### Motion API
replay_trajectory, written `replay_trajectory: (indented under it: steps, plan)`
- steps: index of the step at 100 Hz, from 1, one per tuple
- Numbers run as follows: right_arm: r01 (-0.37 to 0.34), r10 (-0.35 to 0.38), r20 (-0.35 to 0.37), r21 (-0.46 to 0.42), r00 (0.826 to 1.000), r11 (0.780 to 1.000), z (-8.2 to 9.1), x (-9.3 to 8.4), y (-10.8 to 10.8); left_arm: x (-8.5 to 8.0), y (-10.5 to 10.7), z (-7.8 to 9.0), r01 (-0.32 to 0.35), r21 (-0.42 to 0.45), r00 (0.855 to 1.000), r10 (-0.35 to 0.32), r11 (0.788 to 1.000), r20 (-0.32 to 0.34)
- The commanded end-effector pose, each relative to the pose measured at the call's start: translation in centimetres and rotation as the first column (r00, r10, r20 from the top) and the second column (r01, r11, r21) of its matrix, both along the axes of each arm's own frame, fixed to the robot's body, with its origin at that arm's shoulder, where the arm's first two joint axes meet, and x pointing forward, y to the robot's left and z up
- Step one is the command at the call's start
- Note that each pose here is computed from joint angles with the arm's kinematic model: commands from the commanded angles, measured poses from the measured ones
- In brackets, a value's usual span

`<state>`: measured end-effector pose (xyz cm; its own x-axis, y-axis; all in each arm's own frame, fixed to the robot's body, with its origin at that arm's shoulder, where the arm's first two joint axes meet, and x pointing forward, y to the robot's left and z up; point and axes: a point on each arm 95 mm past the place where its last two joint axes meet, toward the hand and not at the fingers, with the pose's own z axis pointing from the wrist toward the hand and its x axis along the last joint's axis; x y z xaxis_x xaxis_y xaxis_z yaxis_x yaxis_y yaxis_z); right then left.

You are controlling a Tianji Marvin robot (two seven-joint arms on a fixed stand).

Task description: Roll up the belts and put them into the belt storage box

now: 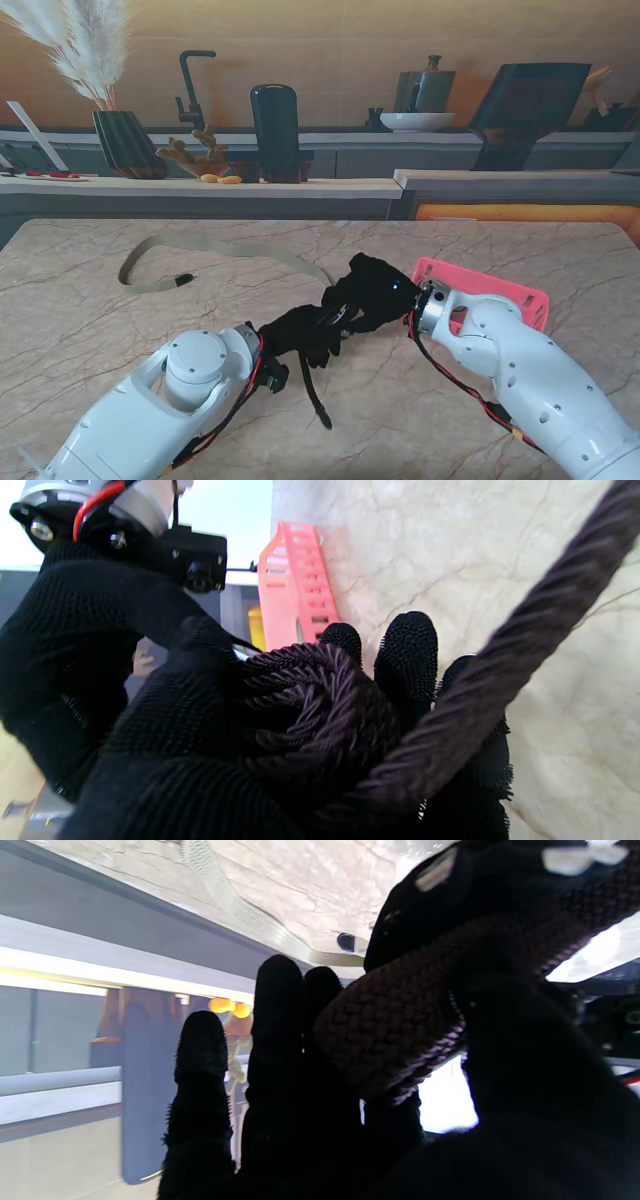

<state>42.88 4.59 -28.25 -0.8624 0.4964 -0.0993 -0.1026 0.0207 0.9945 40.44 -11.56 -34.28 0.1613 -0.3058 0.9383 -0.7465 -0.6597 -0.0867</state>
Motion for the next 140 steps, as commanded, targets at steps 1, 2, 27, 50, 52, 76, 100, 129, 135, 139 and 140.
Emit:
replay_trajectory:
  steps: [1,2,27,50,52,76,100,129,135,139,140]
  plan:
    - [0.047,-0.047,-0.003,0.042,0.999,0.998,-0.1,-0.2,0.4,-0.4,-0.5,0.0,-0.042,-0.037,0.999,0.043,0.998,0.009]
    - [0.054,-0.054,0.001,0.046,0.999,0.997,-0.2,-0.2,0.4,-0.4,-0.5,0.0,-0.048,-0.040,0.999,0.048,0.998,0.011]
    - [0.206,-0.222,0.087,0.159,0.971,0.965,-0.1,0.1,-0.4,-0.5,-0.6,0.1,-0.230,-0.132,0.969,0.239,0.964,0.055]
    - [0.310,-0.350,0.128,0.258,0.928,0.915,-0.1,0.3,-0.5,-0.7,-1.1,0.3,-0.339,-0.201,0.931,0.359,0.919,0.072]
    - [0.318,-0.360,0.131,0.265,0.924,0.910,-0.1,0.3,-0.5,-0.7,-1.0,0.3,-0.341,-0.201,0.930,0.361,0.918,0.072]
    - [0.387,-0.451,0.134,0.337,0.883,0.858,-0.1,0.5,-0.7,-1.0,-1.2,0.4,-0.404,-0.204,0.906,0.421,0.892,0.046]
    - [0.447,-0.514,0.059,0.415,0.856,0.792,-0.8,0.6,0.4,-1.0,-2.2,0.0,-0.420,-0.230,0.899,0.437,0.878,0.026]
    - [0.477,-0.524,-0.028,0.459,0.851,0.750,-1.5,0.7,1.8,-1.0,-3.2,-0.5,-0.430,-0.241,0.894,0.448,0.870,0.020]
    - [0.473,-0.509,-0.049,0.456,0.859,0.754,-1.8,0.6,2.3,-1.0,-3.4,-0.6,-0.436,-0.249,0.890,0.455,0.865,0.020]
    - [0.471,-0.500,-0.063,0.454,0.864,0.757,-1.9,0.5,2.6,-1.0,-3.6,-0.6,-0.441,-0.256,0.887,0.461,0.860,0.021]
    - [0.470,-0.497,-0.067,0.453,0.865,0.757,-2.0,0.5,2.7,-1.0,-3.6,-0.6,-0.442,-0.258,0.886,0.463,0.859,0.022]
